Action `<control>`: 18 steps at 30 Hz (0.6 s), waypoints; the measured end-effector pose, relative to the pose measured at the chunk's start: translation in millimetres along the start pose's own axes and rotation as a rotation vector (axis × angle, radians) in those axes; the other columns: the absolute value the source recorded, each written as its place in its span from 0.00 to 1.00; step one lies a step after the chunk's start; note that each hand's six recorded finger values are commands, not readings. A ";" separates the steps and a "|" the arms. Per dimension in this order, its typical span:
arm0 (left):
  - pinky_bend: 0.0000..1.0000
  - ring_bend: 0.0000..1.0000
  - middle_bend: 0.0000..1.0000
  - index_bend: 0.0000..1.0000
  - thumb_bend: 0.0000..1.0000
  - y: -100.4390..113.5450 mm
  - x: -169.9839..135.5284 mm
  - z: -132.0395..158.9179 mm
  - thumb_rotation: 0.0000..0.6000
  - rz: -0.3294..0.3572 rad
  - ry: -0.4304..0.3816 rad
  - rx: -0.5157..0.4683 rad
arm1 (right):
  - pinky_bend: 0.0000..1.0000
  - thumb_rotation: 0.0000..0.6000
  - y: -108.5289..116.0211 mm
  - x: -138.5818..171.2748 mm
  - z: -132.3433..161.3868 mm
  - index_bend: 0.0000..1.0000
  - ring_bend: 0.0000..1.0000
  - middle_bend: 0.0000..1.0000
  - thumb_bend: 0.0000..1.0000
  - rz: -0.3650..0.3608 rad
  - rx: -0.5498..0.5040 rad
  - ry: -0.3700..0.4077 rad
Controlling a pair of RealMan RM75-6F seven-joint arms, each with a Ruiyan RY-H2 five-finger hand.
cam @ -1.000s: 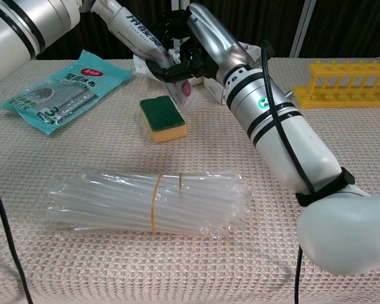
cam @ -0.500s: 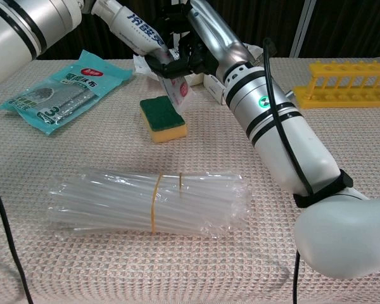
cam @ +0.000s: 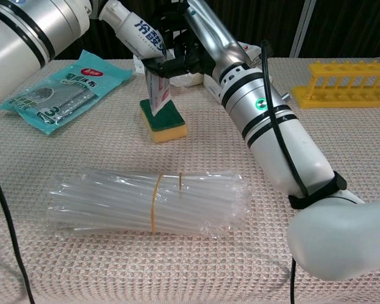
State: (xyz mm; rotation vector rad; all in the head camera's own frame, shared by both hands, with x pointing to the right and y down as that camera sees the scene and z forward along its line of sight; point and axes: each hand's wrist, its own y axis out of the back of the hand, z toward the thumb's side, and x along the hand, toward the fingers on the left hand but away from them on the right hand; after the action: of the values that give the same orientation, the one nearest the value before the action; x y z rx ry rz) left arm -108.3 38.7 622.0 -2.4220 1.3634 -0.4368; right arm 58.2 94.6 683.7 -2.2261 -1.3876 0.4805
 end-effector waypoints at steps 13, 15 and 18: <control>0.18 0.10 0.11 0.11 0.00 -21.7 -5.9 -4.4 0.00 0.052 -0.018 -0.108 | 0.96 1.00 1.0 0.6 -3.1 1.00 0.81 0.89 0.63 -0.009 -0.013 -0.015; 0.18 0.09 0.11 0.10 0.00 -26.2 -6.6 -3.8 0.00 0.075 -0.025 -0.157 | 0.96 1.00 1.1 0.6 -4.6 1.00 0.81 0.89 0.64 -0.010 -0.016 -0.020; 0.18 0.09 0.11 0.10 0.00 -25.0 -5.1 -5.9 0.00 0.110 -0.036 -0.166 | 0.96 1.00 2.4 1.1 -6.1 1.00 0.81 0.89 0.64 -0.011 -0.011 -0.022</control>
State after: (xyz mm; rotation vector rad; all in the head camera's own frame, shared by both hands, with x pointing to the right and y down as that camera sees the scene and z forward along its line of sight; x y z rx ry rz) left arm -94.2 54.5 637.3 -2.4553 1.5647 -0.2602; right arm 63.6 93.5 687.4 -2.2270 -1.4161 0.4963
